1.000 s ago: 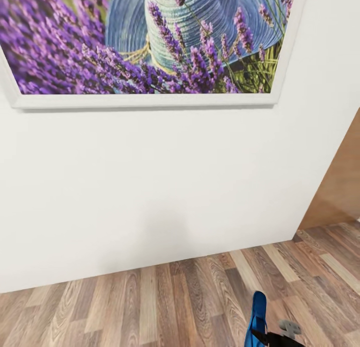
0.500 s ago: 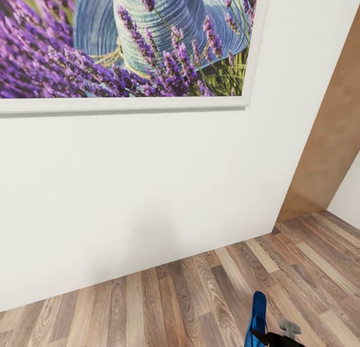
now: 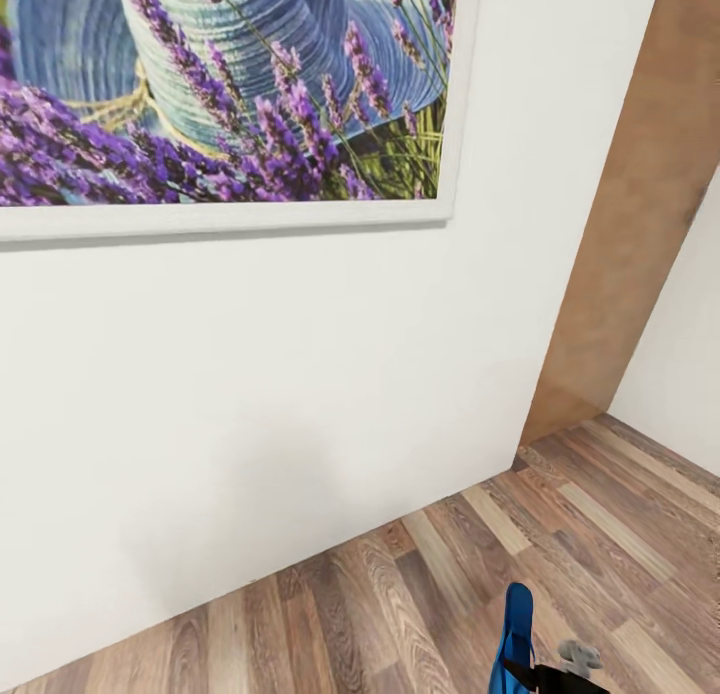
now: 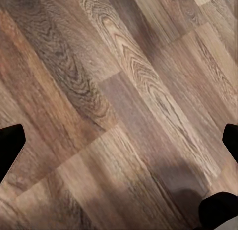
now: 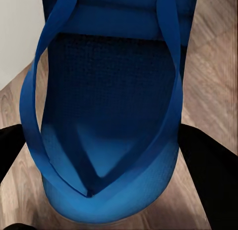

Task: In the bedroom, move the book from the bed onto either nightstand, and place the two sandals side by side next to the bed.

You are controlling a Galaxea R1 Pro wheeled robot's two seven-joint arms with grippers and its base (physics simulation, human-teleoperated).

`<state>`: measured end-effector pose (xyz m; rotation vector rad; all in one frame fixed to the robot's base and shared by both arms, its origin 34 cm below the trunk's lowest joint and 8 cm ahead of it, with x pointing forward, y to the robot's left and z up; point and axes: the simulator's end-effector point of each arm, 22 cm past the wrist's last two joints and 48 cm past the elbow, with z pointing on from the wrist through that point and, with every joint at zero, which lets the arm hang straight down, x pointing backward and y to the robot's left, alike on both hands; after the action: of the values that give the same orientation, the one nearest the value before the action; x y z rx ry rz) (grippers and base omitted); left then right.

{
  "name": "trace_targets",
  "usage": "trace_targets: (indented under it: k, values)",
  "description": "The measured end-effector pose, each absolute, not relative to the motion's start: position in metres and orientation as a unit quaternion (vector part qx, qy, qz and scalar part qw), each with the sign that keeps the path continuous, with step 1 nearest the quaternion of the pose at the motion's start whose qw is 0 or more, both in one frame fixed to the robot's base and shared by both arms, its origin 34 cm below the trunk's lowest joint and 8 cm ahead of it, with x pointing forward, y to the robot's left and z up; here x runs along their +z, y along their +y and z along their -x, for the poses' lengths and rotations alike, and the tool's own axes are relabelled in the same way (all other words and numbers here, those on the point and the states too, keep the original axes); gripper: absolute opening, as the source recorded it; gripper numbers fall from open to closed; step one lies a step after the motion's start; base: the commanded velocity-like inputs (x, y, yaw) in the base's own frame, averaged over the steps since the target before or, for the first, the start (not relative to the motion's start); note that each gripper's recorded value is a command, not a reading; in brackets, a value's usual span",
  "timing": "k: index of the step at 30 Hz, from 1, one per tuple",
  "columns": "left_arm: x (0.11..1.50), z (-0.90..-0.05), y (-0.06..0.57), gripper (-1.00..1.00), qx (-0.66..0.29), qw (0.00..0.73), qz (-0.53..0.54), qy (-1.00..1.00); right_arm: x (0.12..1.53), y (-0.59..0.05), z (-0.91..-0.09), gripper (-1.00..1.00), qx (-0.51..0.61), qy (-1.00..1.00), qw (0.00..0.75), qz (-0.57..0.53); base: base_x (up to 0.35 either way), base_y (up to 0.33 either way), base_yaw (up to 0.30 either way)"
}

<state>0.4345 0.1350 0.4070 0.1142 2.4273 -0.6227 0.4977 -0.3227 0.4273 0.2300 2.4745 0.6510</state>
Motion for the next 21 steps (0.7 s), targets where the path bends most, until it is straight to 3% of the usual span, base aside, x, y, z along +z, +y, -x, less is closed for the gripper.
trace_targets:
  k: [21]
  values:
    - [0.4127,-0.4396,0.135,1.0,-0.236,0.32,-0.045,0.917,0.434,-0.3226,-0.5022,-1.0,0.244,0.922,0.29,-0.083,0.309,0.0,-0.249]
